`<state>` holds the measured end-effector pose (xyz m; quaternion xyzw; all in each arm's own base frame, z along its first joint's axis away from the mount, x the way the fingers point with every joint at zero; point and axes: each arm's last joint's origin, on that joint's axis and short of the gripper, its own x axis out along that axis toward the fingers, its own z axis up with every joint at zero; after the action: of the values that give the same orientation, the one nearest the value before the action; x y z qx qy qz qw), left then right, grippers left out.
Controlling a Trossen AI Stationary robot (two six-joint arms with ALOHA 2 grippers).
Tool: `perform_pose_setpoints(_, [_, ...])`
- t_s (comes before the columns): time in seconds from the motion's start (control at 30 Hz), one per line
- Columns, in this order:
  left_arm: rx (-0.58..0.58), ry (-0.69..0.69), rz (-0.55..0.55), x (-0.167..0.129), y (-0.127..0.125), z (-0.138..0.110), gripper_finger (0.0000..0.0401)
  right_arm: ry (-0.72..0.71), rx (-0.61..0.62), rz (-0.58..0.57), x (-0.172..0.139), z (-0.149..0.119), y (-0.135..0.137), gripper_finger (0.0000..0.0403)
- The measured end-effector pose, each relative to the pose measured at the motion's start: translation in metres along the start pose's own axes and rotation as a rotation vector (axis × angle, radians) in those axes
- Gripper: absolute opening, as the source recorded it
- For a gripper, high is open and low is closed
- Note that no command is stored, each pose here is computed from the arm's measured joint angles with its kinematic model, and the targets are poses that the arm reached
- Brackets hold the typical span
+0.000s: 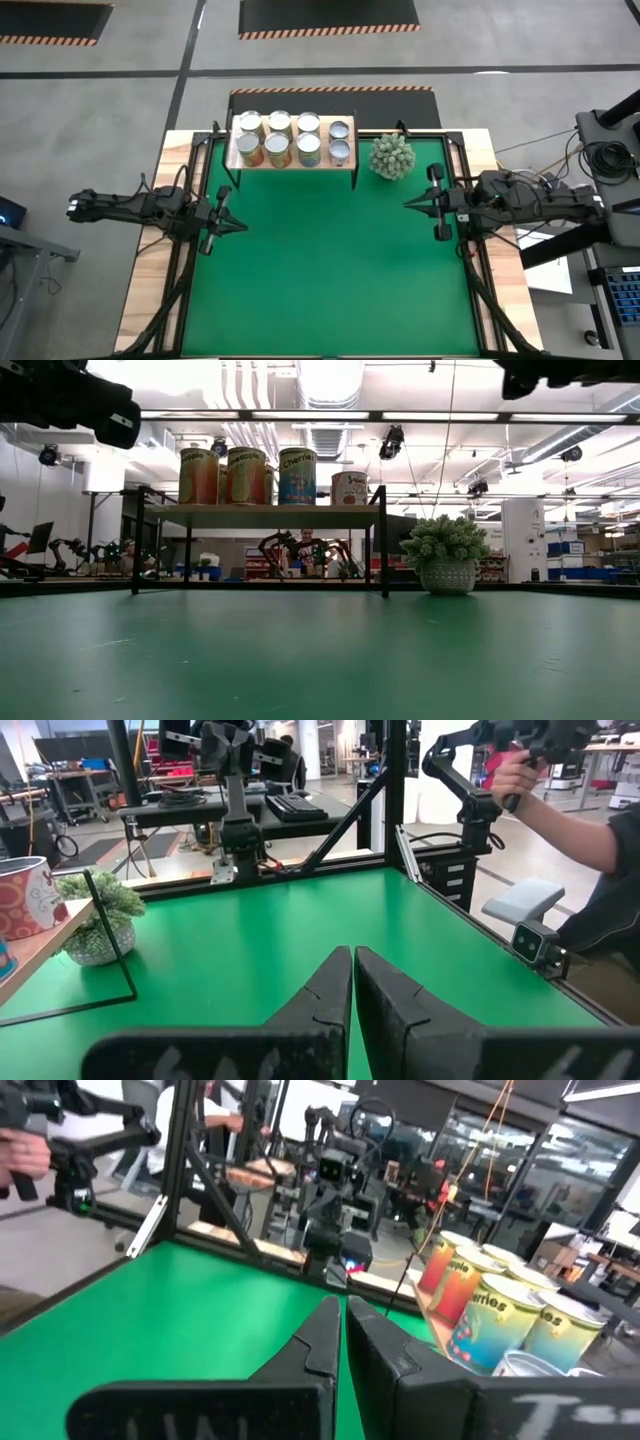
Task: Pick and place cans onto a shelf
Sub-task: Return to Home Position
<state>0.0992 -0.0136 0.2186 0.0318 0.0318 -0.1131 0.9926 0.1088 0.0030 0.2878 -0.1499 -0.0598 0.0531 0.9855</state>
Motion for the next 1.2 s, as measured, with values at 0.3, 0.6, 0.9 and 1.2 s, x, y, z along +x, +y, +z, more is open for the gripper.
perform_pose_setpoints(0.3, [-0.011,-0.003,0.001,0.000,0.000,0.000,0.0000,-0.029,0.002,-0.010,-0.020,-0.012,0.006,0.0011])
perform_pose_setpoints(0.6, [-0.090,0.000,0.001,0.000,0.000,0.000,0.0000,-0.057,-0.001,-0.017,-0.032,-0.040,0.016,0.0011])
perform_pose_setpoints(0.9, [-0.181,0.013,0.000,0.008,-0.001,-0.029,0.0000,-0.043,-0.009,-0.012,-0.032,-0.059,0.022,0.0011])
perform_pose_setpoints(1.2, [-0.169,-0.061,0.045,0.013,0.000,-0.049,0.0000,0.013,0.053,0.033,-0.025,-0.091,0.032,0.0011])
